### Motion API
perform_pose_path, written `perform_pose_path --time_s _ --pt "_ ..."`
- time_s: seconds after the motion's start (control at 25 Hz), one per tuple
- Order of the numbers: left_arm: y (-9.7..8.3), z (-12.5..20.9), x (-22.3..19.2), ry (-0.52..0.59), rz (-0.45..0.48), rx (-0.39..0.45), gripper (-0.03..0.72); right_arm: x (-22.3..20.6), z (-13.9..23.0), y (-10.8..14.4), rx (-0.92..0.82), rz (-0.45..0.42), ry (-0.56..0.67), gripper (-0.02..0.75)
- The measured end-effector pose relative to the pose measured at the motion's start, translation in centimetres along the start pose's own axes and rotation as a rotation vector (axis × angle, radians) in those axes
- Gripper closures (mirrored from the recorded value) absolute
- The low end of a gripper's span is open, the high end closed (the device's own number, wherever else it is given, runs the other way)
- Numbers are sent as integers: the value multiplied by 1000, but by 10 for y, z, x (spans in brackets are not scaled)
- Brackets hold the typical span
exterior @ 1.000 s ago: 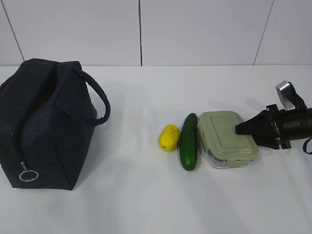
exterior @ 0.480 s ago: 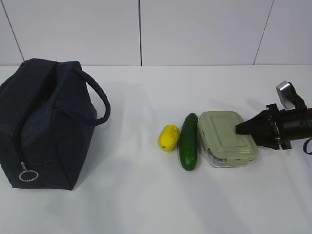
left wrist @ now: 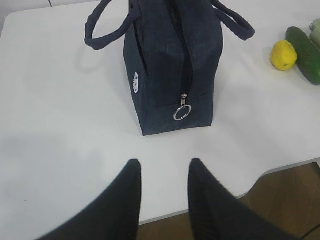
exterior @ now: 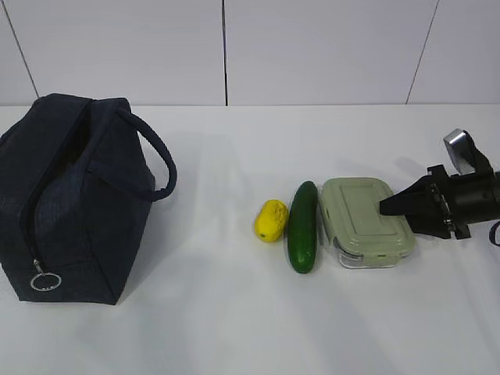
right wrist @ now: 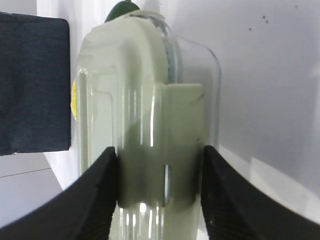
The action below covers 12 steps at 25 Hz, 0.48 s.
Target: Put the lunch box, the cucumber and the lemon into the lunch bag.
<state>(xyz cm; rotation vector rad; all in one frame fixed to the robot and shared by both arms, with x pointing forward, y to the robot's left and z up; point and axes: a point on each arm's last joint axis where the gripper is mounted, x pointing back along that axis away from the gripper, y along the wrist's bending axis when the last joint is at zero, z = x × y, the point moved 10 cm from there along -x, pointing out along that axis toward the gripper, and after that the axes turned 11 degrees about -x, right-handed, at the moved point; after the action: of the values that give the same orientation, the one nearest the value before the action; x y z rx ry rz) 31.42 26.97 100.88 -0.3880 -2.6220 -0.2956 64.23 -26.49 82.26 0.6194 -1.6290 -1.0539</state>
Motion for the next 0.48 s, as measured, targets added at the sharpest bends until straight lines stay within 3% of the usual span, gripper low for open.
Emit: perform_pose_path --time_s 0.48 --pt "0 0 0 0 0 0 461 5 1 2 3 36 3 355"
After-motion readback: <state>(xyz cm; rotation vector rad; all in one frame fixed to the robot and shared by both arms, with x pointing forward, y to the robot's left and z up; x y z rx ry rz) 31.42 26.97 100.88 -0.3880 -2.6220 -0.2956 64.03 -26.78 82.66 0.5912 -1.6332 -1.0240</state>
